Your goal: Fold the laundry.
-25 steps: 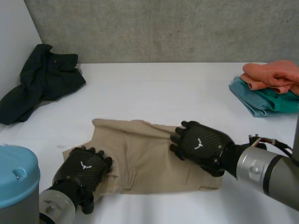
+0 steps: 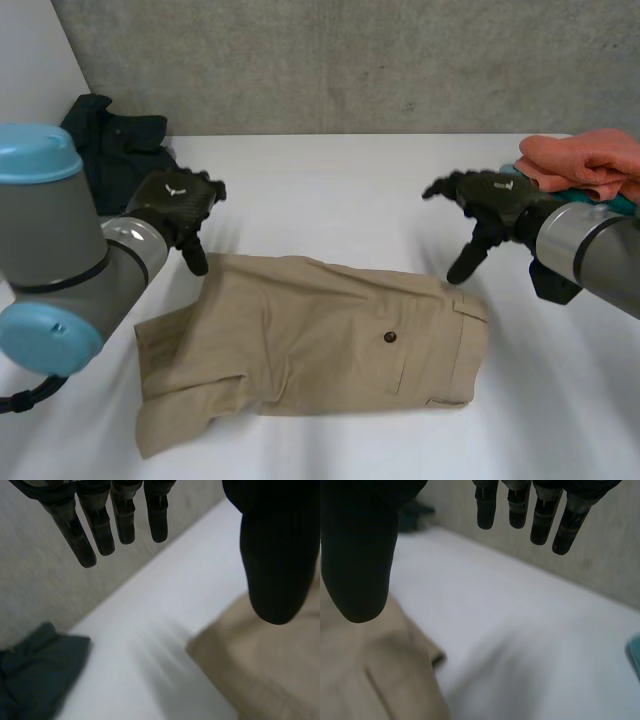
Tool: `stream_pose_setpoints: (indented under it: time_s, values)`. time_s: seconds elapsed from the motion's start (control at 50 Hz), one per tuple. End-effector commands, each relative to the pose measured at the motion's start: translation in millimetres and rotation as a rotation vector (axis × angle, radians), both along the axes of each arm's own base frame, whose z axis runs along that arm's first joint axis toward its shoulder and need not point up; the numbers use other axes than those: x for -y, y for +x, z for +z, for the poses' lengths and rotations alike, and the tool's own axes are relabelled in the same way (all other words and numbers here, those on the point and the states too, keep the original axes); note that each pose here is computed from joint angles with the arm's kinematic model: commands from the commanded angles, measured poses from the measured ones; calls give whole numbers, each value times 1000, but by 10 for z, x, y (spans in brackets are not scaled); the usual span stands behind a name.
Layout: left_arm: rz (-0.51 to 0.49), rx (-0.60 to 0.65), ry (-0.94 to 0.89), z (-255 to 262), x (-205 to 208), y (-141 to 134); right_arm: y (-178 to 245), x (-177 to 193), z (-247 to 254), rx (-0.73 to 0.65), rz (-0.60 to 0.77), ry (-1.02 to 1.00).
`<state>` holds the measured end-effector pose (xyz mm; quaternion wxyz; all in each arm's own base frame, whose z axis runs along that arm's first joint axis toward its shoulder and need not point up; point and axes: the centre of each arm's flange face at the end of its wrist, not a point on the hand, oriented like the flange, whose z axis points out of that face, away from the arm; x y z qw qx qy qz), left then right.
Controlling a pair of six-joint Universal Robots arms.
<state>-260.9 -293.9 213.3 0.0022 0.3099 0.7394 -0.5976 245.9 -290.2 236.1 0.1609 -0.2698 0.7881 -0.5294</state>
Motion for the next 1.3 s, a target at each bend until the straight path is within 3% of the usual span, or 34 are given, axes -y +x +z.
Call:
stream_pose_setpoints:
  time_s: [0.02, 0.48, 0.68, 0.76, 0.86, 0.96, 1.0, 1.06, 1.16, 1.3]
  values:
    - [12, 74, 103, -256, 198, 7, 2, -5, -165, -117, -28, 114]
    - [-102, 134, 174, -668, 535, -268, 107, -160, -448, -167, 58, 296]
    - [-152, 158, 218, -823, 573, -425, 168, -73, -375, -217, 120, 188]
    - [-143, 176, 59, -598, 776, -485, 265, 131, -264, -290, 159, -9]
    - [30, 84, -361, 189, 1205, -516, 448, 568, 250, -279, 41, -396]
    - [108, -102, -778, 1210, 1222, -511, 657, 821, 1260, -88, -138, -919]
    - [128, -178, -938, 1691, 1080, -443, 679, 829, 1443, -39, -166, -1023]
    - [142, -233, -1053, 2016, 924, -363, 666, 785, 1794, 55, -220, -1194]
    - [134, -229, -1029, 1948, 824, -350, 668, 755, 1750, 42, -212, -1173]
    - [94, -148, -846, 1284, 744, -395, 697, 798, 1148, -61, -155, -980]
